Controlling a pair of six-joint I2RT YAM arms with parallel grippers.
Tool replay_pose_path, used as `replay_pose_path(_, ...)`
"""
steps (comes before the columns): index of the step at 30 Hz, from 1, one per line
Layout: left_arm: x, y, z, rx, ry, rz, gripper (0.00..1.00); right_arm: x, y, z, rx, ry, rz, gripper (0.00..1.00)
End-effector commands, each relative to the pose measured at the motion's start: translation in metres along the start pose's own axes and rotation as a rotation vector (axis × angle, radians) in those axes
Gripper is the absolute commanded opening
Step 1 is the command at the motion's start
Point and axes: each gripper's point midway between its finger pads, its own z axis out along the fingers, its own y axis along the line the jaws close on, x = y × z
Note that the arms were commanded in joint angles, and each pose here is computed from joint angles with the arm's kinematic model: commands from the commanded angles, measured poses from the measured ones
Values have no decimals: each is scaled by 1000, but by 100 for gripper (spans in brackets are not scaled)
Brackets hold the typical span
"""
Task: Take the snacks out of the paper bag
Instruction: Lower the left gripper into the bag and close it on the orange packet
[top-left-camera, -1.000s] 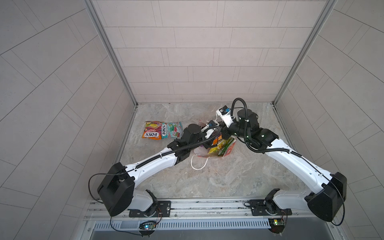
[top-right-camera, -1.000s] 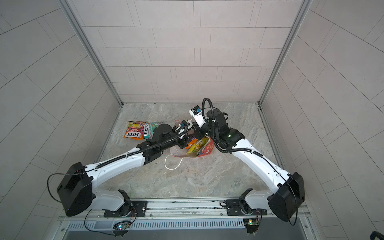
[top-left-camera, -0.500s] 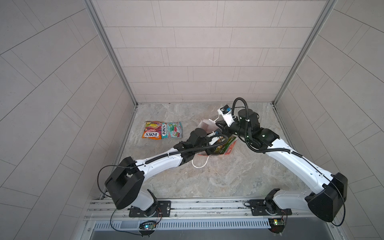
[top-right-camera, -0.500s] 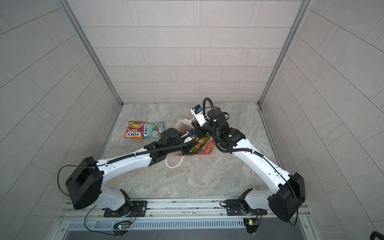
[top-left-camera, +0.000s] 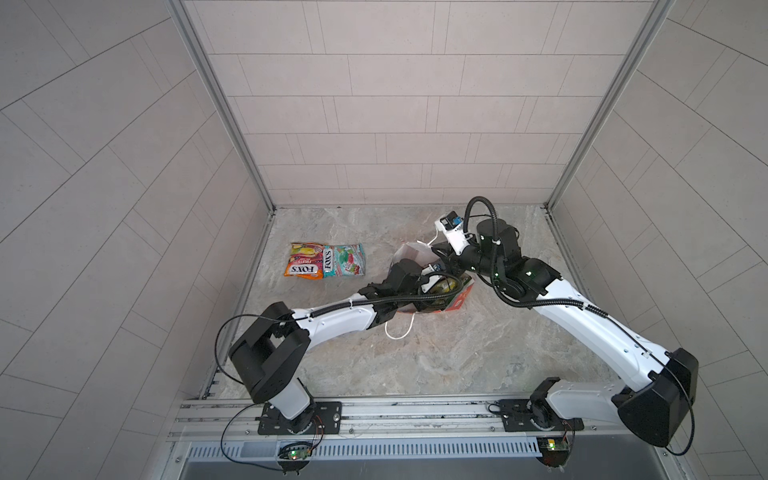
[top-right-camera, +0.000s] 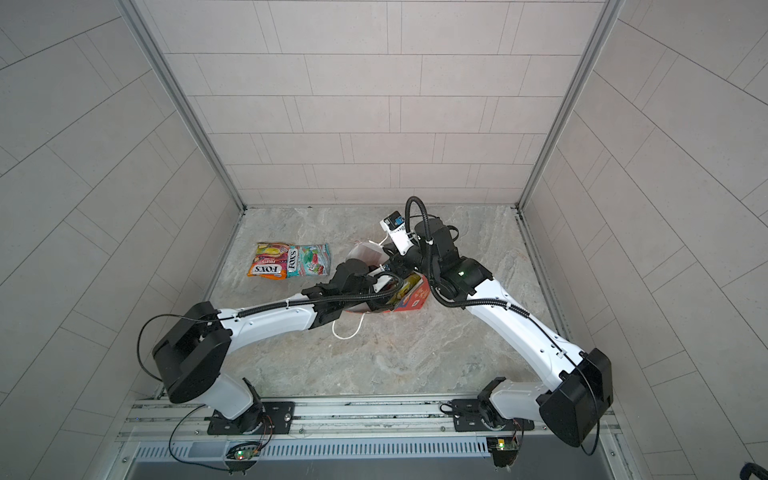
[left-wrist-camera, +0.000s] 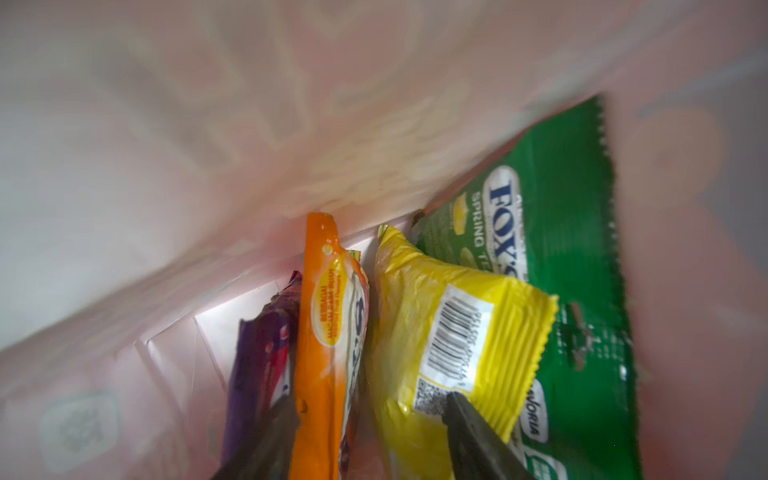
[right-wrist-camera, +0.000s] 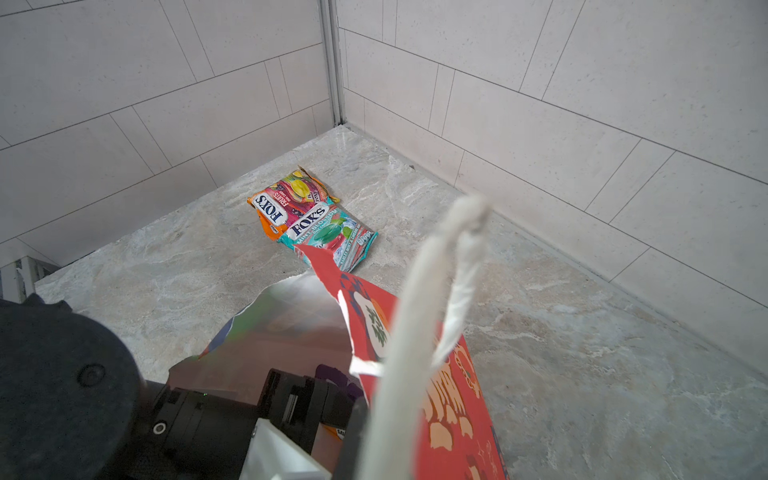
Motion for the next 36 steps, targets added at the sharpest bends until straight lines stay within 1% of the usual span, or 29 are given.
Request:
replay_pose_path(1, -1, 11, 12, -37, 9, -37, 66, -39, 17, -24, -54, -132, -32, 0)
replay_pose_path(4, 4, 8, 19, -23, 16, -39, 66, -38, 17, -24, -56, -133, -33, 0)
replay_pose_path(5, 6, 8, 22, -20, 21, -40, 64, -38, 17, -24, -55, -133, -34, 0)
replay_pose_path(6, 7, 7, 24, -19, 26, -40, 61, -38, 17, -24, -55, -132, -34, 0)
replay_pose_path(9, 9, 8, 25, -27, 30, -42, 45, -37, 16, -23, -56, -129, -33, 0)
replay_pose_path(11, 7, 10, 24, -35, 19, -44, 42, -37, 16, -23, -53, -131, -34, 0)
replay_pose_path(15, 0, 11, 18, -39, 1, -48, 26, -37, 15, -22, -46, -127, -35, 0)
replay_pose_path(18, -7, 14, 11, -50, -20, -52, 24, -35, 13, -21, -35, -124, -34, 0)
replay_pose_path(20, -10, 14, 7, -52, -27, -51, 16, -34, 12, -20, -28, -119, -32, 0)
replay_pose_path(23, -16, 17, 0, -65, -50, -62, 12, -33, 10, -20, -16, -118, -32, 0)
replay_pose_path(26, -23, 19, -9, -73, -71, -67, 7, -32, 7, -19, -3, -116, -30, 0)
replay_pose_path(29, -32, 22, -22, -82, -102, -78, 4, -32, 6, -19, 6, -117, -32, 0)
replay_pose_path(36, -55, 23, -51, -84, -179, -88, 1, -29, 2, -15, 20, -103, -29, 0)
